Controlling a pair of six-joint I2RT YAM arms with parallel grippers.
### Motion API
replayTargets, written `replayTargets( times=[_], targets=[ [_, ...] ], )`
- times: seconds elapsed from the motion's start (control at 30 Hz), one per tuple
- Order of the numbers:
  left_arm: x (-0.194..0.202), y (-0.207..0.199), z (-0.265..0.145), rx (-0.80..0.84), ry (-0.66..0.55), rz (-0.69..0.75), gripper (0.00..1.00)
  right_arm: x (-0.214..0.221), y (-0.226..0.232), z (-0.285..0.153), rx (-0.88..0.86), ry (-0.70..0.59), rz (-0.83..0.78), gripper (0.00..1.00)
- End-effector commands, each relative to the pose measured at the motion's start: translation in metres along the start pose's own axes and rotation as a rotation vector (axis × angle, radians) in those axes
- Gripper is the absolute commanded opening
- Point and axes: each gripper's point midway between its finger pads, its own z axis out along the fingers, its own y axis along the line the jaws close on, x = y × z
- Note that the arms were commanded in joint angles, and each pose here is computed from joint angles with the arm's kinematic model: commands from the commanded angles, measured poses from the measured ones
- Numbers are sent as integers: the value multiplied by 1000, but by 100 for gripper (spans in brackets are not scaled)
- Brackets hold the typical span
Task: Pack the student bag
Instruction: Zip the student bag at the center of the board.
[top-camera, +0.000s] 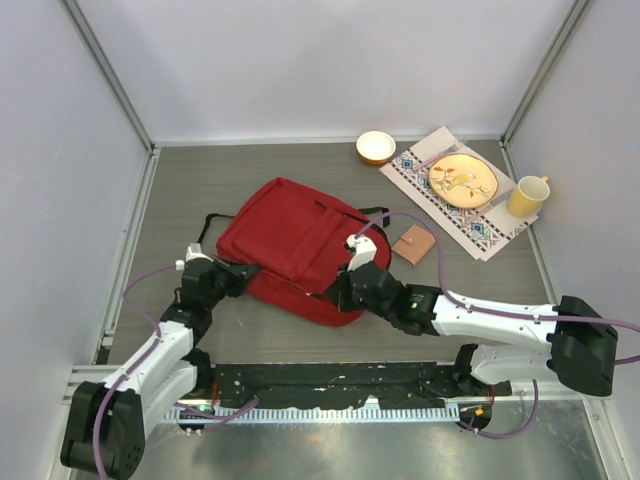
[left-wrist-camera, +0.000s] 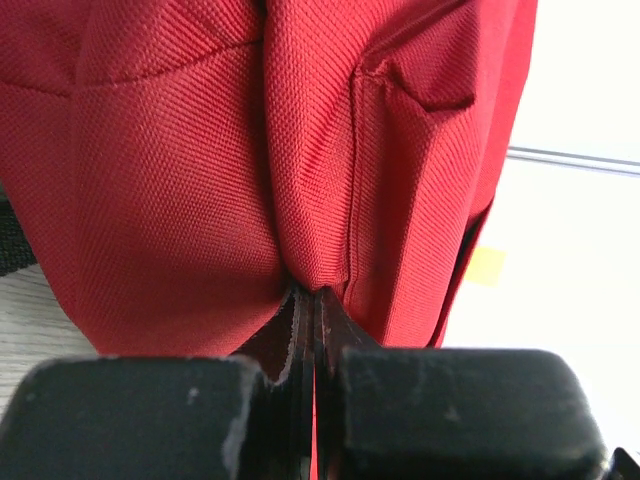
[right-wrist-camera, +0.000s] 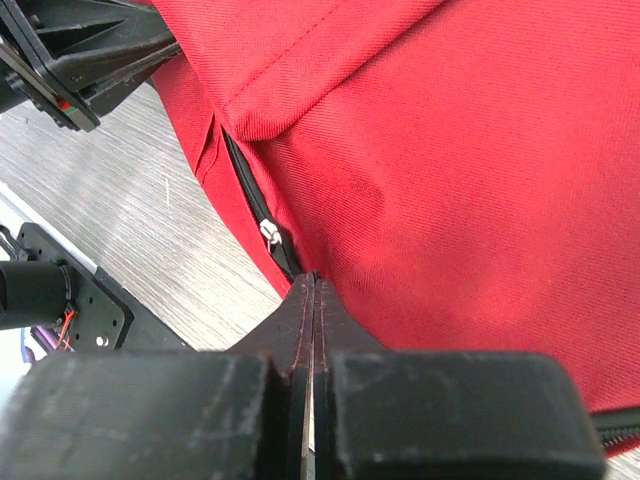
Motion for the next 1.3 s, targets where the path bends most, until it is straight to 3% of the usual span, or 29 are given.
replayTargets(
  times=[0.0,0.27,0.4,0.47,0.5,0.57,0.6,0.7,0.9,1.27],
  targets=[
    [-34,-14,6,11,-107,32,0,-5,-15,-9,52,-24,1,1],
    [-87,-22,1,9,-151,61,0,-20,-7,-8,39,-67,-21,1],
    [-82,-36,9,50,15,84,0,-35,15,2,-29,-107,-11,1],
    [-75,-36,10,53,75,80,14,-39,24,9,-49,-107,-9,1],
    [-69,-31,10,51,97,60,32,-42,29,11,-68,-115,-8,1],
    [-61,-27,3,62,100,48,53,-44,39,17,-93,-109,-12,1],
    [-59,-26,-1,62,95,37,69,-48,42,18,-103,-118,-11,1],
    [-55,-24,-21,36,56,56,85,-50,49,22,-123,-119,-11,1],
    [-47,-20,-55,-9,3,47,94,-49,50,23,-127,-111,-25,1],
    [-25,-19,-75,-33,74,69,100,-51,48,20,-120,-118,-31,1]
  ],
)
